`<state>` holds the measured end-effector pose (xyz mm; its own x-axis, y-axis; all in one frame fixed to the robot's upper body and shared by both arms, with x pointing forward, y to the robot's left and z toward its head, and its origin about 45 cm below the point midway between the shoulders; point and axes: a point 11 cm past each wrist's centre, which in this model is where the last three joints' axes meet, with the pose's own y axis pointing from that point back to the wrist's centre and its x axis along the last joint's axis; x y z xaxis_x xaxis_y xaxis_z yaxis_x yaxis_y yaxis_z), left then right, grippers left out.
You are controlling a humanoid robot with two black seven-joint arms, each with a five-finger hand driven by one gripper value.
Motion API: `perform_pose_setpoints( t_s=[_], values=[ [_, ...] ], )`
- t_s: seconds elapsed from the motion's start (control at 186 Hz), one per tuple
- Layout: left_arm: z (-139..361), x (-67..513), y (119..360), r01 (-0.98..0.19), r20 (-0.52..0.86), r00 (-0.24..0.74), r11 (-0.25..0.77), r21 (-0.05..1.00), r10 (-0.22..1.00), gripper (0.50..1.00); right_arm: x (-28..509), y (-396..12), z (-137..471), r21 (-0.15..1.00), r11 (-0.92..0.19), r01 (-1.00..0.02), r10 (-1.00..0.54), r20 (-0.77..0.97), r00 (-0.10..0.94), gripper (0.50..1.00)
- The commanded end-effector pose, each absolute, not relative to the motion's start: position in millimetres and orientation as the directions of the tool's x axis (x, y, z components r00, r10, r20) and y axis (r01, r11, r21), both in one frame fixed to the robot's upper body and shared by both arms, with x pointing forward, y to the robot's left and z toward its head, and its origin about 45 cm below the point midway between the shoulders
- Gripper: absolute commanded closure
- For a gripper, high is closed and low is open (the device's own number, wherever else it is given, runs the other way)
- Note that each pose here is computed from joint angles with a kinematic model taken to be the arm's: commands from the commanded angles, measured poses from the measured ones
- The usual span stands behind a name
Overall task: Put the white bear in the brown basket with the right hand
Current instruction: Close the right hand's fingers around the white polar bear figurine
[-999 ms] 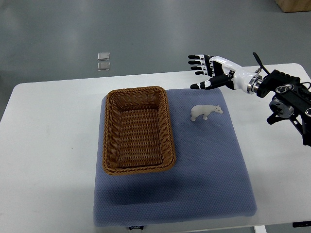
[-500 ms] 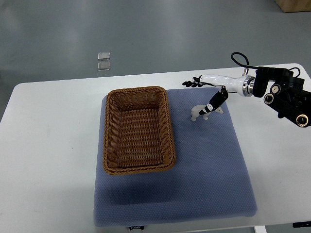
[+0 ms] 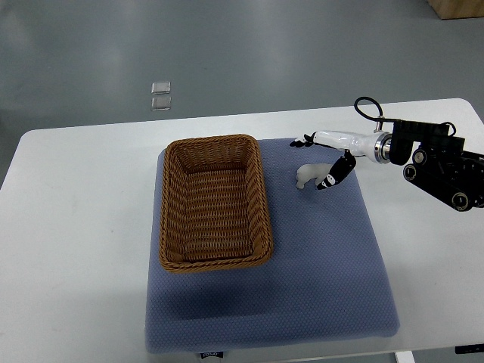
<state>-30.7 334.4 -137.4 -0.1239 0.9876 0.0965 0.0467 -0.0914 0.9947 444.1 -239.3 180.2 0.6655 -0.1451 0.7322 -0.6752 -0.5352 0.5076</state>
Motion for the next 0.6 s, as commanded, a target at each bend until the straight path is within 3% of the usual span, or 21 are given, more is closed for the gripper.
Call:
perform_pose_setpoints(
  t_s=[0.0,0.107,0.22,0.29,0.387,0.446,0.51,0.596],
  values=[
    [-137.4,-30.8,334.4,0.047,0.097,-0.124,-0.091,0.995,0.988,0.5,444.3,-239.1,179.7,0.507,-0.534,-0.677,-0.143,0.735,0.663,0.607],
    [-137.4,-30.8,334.4,0.047,0.097,-0.124,-0.091,0.995,0.988,0.5,444.4,-239.9,179.1,0.504,-0.531,-0.681,-0.144,0.738,0.659,0.685],
    [-137.4,-30.8,334.4,0.047,0.097,-0.124,-0.091,0.995,0.988,0.5,444.8,-239.7,179.9,0.502,-0.532,-0.682,-0.146,0.739,0.658,0.711],
    [-137.4,-30.8,334.4,0.047,0.097,-0.124,-0.091,0.995,0.988,0.5,443.8,-239.9,178.1,0.507,-0.531,-0.679,-0.14,0.737,0.661,0.769],
    [-137.4,-30.9,334.4,0.047,0.097,-0.123,-0.092,0.995,0.988,0.5,442.3,-239.5,175.7,0.518,-0.53,-0.672,-0.126,0.735,0.666,0.787],
    [-137.4,-30.8,334.4,0.047,0.097,-0.124,-0.091,0.995,0.988,0.5,441.5,-239.6,174.3,0.522,-0.529,-0.669,-0.12,0.734,0.668,0.846],
    [-137.4,-30.8,334.4,0.047,0.097,-0.124,-0.091,0.995,0.988,0.5,441.4,-238.8,174.2,0.522,-0.531,-0.668,-0.12,0.734,0.669,0.852],
    [-137.4,-30.8,334.4,0.047,0.097,-0.124,-0.091,0.995,0.988,0.5,441.8,-238.9,175.1,0.521,-0.531,-0.669,-0.12,0.735,0.667,0.897]
  ],
)
